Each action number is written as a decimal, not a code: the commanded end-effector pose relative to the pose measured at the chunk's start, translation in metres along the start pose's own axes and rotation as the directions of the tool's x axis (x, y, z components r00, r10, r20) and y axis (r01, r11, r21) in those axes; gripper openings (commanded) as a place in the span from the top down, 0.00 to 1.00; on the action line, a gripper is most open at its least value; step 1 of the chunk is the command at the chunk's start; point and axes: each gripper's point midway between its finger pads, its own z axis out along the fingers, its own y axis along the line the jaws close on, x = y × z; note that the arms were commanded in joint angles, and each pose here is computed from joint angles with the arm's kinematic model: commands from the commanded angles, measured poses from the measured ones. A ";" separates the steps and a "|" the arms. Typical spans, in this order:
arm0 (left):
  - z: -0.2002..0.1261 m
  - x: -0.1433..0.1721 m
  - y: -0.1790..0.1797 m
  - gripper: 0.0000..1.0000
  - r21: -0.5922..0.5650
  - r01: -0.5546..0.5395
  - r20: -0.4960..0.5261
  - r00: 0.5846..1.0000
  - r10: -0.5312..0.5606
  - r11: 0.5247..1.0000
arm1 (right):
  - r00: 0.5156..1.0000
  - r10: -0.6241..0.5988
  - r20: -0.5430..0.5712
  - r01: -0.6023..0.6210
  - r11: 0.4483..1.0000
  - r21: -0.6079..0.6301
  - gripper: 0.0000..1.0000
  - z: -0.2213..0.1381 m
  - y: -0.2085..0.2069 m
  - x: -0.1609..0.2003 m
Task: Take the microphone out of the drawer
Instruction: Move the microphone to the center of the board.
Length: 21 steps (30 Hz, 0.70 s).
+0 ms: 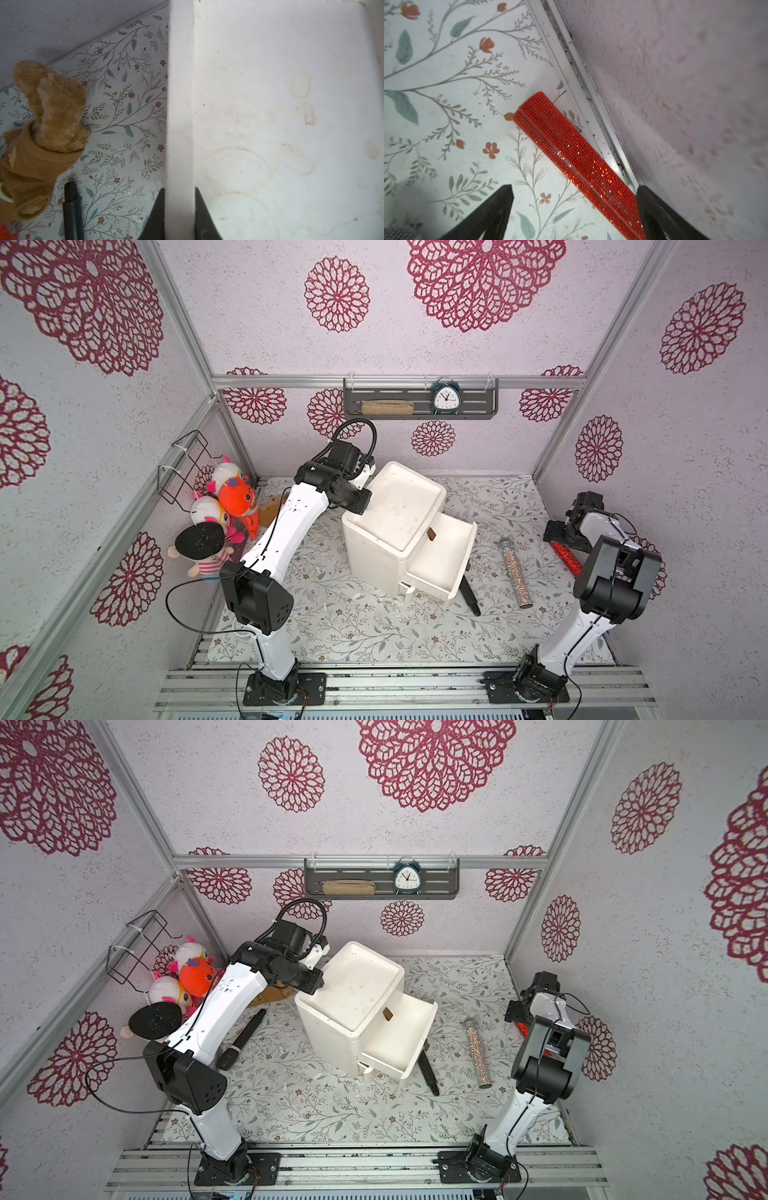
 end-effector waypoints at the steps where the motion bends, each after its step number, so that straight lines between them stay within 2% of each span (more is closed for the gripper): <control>1: 0.005 0.012 0.003 1.00 -0.005 -0.021 -0.048 0.999 0.021 1.000 | 0.998 -0.015 -0.060 0.015 1.000 -0.006 0.04 0.011 -0.001 0.012; 4: 0.005 0.012 0.002 1.00 -0.003 -0.021 -0.047 0.999 0.021 1.000 | 0.996 -0.022 -0.089 0.022 1.000 -0.003 0.05 0.019 -0.002 0.022; 13: 0.008 0.010 0.001 1.00 0.004 -0.018 -0.046 0.999 0.018 1.000 | 0.994 -0.021 -0.109 0.020 1.000 -0.007 0.20 0.017 0.000 0.040; 16: 0.007 0.010 0.001 1.00 0.006 -0.017 -0.046 0.999 0.017 1.000 | 0.992 -0.033 -0.124 0.034 0.999 0.004 0.29 0.015 0.001 0.046; 19: 0.007 0.010 0.001 1.00 0.007 -0.016 -0.046 0.999 0.017 1.000 | 0.990 -0.039 -0.137 0.040 0.999 0.005 0.45 0.013 0.003 0.050; 21: 0.007 0.010 0.001 1.00 0.007 -0.015 -0.047 0.999 0.015 1.000 | 0.988 -0.040 -0.148 0.040 0.999 -0.002 0.46 0.011 0.005 0.053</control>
